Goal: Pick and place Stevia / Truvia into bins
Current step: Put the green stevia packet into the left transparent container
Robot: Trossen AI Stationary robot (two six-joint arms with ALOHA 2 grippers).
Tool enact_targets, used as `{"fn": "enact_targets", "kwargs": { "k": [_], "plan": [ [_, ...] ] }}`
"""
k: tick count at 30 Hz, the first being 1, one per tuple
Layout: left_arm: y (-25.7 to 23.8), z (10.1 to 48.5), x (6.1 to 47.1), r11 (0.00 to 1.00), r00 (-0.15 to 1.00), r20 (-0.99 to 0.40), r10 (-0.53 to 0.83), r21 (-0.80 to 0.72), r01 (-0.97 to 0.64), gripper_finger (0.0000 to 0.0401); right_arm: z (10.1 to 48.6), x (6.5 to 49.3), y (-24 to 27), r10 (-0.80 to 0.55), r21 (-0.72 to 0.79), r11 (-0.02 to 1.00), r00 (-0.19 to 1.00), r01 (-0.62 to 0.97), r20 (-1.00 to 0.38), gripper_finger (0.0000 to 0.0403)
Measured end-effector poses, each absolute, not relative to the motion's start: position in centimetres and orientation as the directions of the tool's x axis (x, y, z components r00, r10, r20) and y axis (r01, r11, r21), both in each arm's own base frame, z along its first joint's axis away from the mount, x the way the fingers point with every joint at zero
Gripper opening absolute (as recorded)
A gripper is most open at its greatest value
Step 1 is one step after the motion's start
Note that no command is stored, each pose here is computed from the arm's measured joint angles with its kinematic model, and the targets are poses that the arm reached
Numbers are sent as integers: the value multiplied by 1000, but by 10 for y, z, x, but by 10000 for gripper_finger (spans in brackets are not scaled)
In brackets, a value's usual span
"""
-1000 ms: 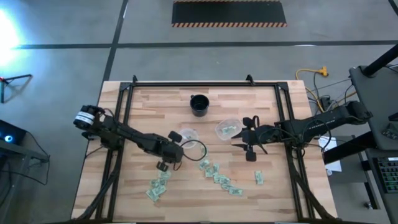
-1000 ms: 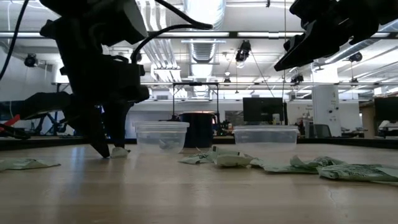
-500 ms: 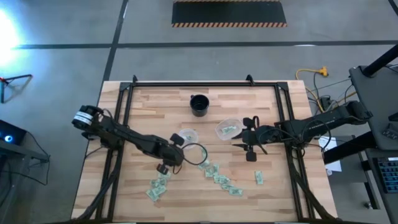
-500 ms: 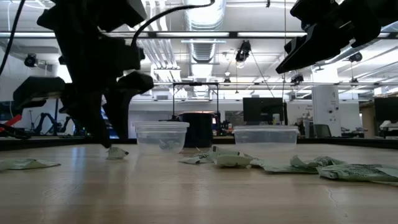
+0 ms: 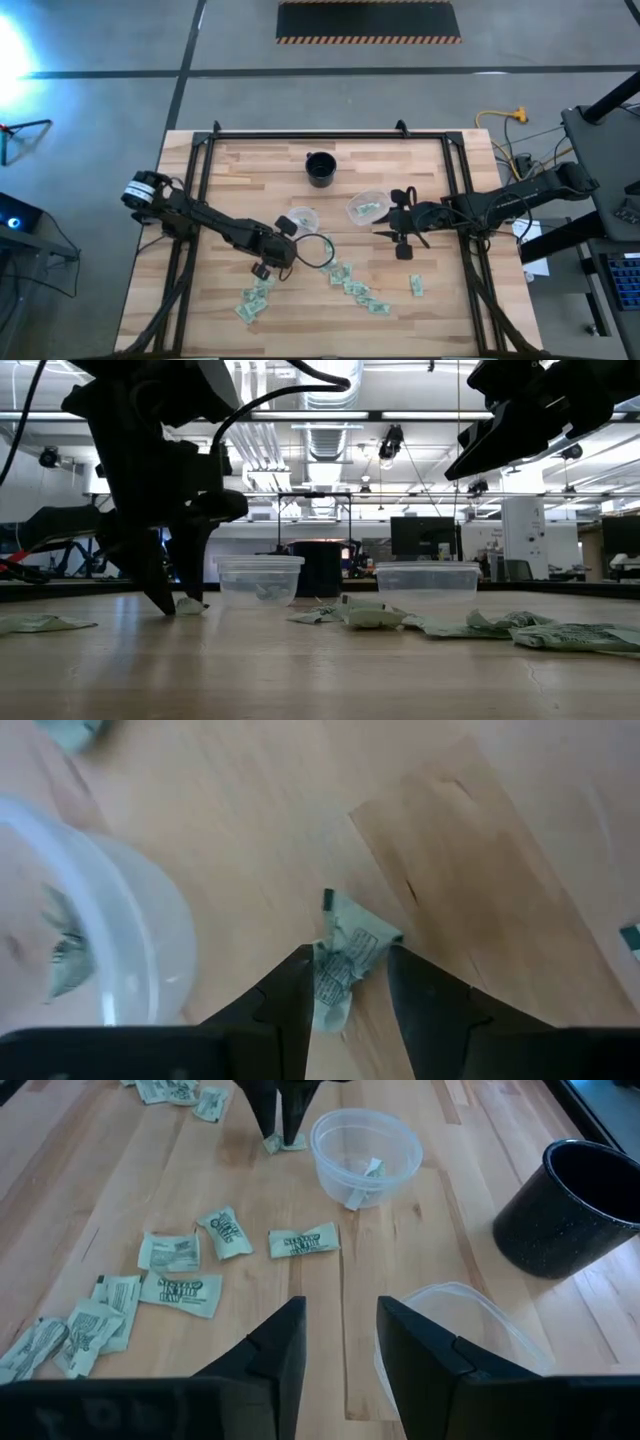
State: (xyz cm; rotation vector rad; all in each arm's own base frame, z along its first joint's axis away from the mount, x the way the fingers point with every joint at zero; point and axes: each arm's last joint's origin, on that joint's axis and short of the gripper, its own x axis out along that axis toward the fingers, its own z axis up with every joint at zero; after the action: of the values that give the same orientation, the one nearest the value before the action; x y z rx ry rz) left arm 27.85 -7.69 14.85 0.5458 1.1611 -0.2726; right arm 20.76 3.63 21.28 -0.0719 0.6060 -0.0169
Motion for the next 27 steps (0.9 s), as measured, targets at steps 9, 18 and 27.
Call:
{"fn": "enact_targets", "kwargs": {
  "k": [9, 18, 27],
  "plan": [
    [-78, 148, 280, 860, 375, -925, 56, 236, 452, 113, 212, 208, 36, -37, -73, 997, 822, -6, -569, 104],
    [-79, 153, 282, 872, 377, -925, 40, 217, 440, 41, 212, 208, 36, -37, -73, 997, 822, -5, -569, 99],
    [-79, 153, 282, 874, 378, -925, 45, 220, 434, 4, 212, 207, 36, -37, -73, 997, 821, -6, -570, 94]
  ]
}}
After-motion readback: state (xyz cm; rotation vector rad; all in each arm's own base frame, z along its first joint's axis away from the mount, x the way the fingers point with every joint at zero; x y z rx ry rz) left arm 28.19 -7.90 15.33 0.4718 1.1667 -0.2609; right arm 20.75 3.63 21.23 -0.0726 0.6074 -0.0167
